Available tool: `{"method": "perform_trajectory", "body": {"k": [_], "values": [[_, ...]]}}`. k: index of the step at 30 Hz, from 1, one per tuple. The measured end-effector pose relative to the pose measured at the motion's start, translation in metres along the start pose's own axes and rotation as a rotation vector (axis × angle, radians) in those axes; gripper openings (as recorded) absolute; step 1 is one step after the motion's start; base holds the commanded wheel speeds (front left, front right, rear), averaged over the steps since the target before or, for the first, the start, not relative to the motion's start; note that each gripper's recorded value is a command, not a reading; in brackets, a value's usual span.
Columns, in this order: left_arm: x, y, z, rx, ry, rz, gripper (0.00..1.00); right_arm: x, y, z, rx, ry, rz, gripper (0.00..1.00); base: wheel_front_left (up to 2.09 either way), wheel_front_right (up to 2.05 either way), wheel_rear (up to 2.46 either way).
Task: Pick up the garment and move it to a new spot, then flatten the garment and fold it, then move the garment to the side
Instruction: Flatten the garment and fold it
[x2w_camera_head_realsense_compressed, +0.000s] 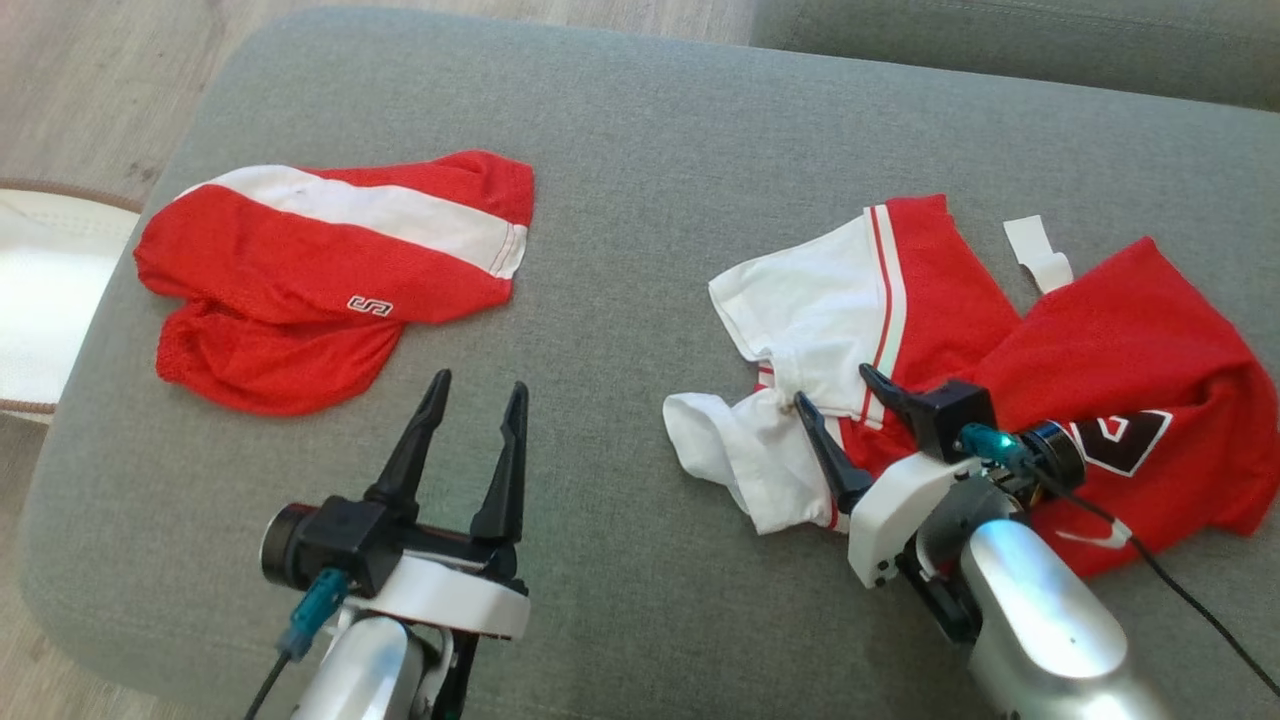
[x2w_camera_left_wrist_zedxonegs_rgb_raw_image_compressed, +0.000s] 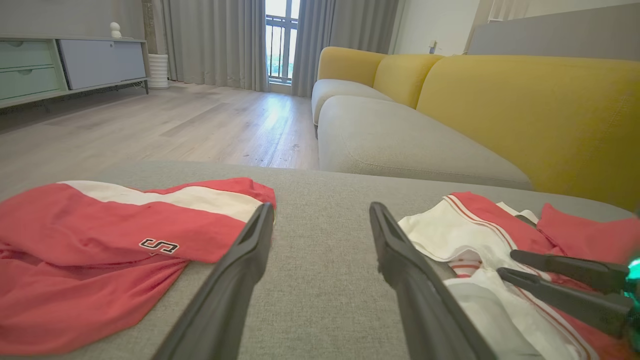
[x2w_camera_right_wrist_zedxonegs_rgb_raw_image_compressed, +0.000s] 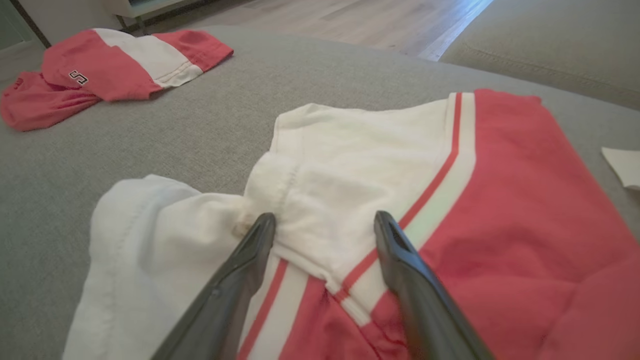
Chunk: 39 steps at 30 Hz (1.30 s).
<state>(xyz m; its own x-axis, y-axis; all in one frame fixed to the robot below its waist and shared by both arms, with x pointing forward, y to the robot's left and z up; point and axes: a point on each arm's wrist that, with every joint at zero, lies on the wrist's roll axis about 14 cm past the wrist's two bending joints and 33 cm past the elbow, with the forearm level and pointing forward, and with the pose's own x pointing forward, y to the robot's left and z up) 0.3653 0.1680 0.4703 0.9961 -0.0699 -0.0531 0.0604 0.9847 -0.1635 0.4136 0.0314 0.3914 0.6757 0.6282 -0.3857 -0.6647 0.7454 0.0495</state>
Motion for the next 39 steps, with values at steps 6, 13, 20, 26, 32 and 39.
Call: {"method": "perform_trajectory", "body": {"k": [6,13,20,26,32,39], "values": [[0.0,-0.001,-0.003,-0.002,0.006,0.001,1.0,0.007,0.0,-0.011,0.012,0.066,0.014,0.0,0.0,0.0,0.0],[0.001,-0.004,0.002,0.006,-0.01,-0.014,1.0,0.001,-0.02,0.029,0.056,-0.098,-0.053,0.0,0.0,0.0,0.0],[-0.002,-0.011,0.006,0.001,-0.026,-0.032,1.0,-0.004,-0.036,0.112,0.03,-0.33,-0.083,0.0,0.0,0.0,0.0],[-0.005,-0.006,0.002,-0.003,-0.014,-0.014,1.0,-0.001,-0.066,0.148,0.004,-0.375,-0.118,0.0,0.0,0.0,0.0],[-0.006,-0.002,-0.002,-0.007,-0.001,0.001,1.0,0.003,-0.116,0.145,-0.005,-0.31,-0.213,1.0,0.0,0.0,0.0],[-0.001,-0.001,-0.004,-0.012,0.004,0.0,1.0,-0.003,-0.14,0.149,-0.006,-0.324,-0.267,1.0,0.0,0.0,0.0]]}}
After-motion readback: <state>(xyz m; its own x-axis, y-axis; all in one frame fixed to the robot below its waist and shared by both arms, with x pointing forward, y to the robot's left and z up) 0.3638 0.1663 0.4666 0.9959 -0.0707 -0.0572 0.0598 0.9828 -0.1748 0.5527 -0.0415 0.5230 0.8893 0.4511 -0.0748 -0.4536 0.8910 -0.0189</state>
